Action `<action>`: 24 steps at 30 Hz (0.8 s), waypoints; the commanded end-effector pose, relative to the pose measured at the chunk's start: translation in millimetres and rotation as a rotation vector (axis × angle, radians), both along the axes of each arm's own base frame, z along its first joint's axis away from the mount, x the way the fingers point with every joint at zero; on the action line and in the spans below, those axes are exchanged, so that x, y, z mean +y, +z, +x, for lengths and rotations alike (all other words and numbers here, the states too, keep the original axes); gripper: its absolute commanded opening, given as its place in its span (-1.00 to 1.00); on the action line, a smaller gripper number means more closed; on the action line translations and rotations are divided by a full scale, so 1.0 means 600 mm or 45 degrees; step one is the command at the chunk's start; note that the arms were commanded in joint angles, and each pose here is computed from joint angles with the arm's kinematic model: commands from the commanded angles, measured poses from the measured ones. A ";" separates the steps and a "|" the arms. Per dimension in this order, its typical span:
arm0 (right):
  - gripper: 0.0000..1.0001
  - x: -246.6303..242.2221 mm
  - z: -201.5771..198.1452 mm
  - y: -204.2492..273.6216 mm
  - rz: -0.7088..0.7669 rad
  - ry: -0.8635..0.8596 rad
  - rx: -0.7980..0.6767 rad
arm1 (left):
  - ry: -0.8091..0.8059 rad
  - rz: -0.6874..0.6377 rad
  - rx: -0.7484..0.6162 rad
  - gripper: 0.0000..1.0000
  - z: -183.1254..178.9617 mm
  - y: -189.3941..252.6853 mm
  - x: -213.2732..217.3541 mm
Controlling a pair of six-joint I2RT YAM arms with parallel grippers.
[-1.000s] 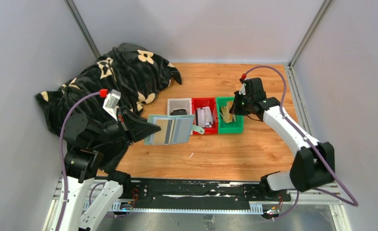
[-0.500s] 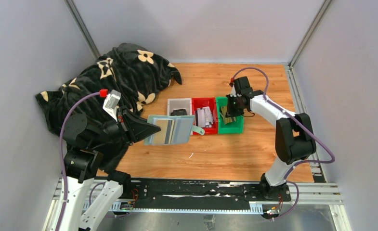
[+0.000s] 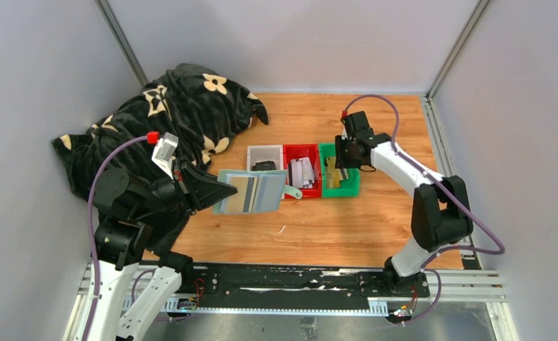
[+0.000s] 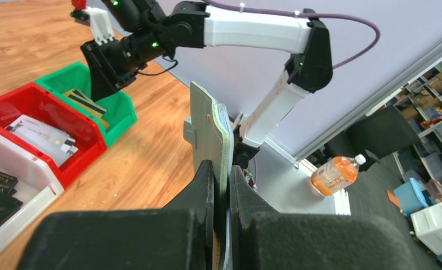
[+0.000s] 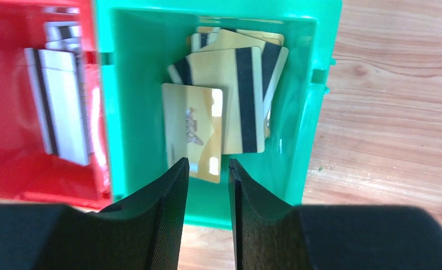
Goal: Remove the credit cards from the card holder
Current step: Place the credit card in the storage box, then remove the credit card from the card holder.
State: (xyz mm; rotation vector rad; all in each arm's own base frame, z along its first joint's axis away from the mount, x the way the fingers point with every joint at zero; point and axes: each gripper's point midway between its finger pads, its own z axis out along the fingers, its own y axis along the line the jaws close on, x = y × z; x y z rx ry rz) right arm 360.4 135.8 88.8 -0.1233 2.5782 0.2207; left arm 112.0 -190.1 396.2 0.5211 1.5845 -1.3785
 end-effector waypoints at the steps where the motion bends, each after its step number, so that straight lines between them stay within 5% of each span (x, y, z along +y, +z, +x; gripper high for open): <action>1: -0.27 0.024 -0.004 0.108 0.017 0.044 -0.201 | -0.024 -0.009 -0.040 -1.00 -0.007 0.012 -0.002; 3: -0.15 0.056 -0.022 0.162 0.110 0.114 -0.288 | -0.027 -0.007 -0.039 -1.00 -0.007 0.011 -0.002; 5: 0.18 0.074 -0.039 0.215 0.188 0.123 -0.385 | -0.030 -0.009 -0.045 -1.00 -0.008 0.011 -0.002; 11: 0.51 0.145 -0.111 0.381 0.720 0.328 -0.717 | -0.078 -0.007 -0.067 -1.00 -0.021 0.007 -0.004; 14: 0.58 0.186 -0.177 0.457 1.005 0.608 -0.850 | -0.104 -0.001 -0.067 -1.00 -0.025 0.002 -0.005; 18: 0.61 0.226 -0.244 0.511 1.262 0.900 -0.798 | -0.120 0.013 -0.085 -1.00 -0.028 -0.005 -0.005; 24: 0.64 0.287 -0.341 0.544 1.356 1.243 -0.775 | -0.140 0.039 -0.108 -1.00 -0.032 -0.014 -0.005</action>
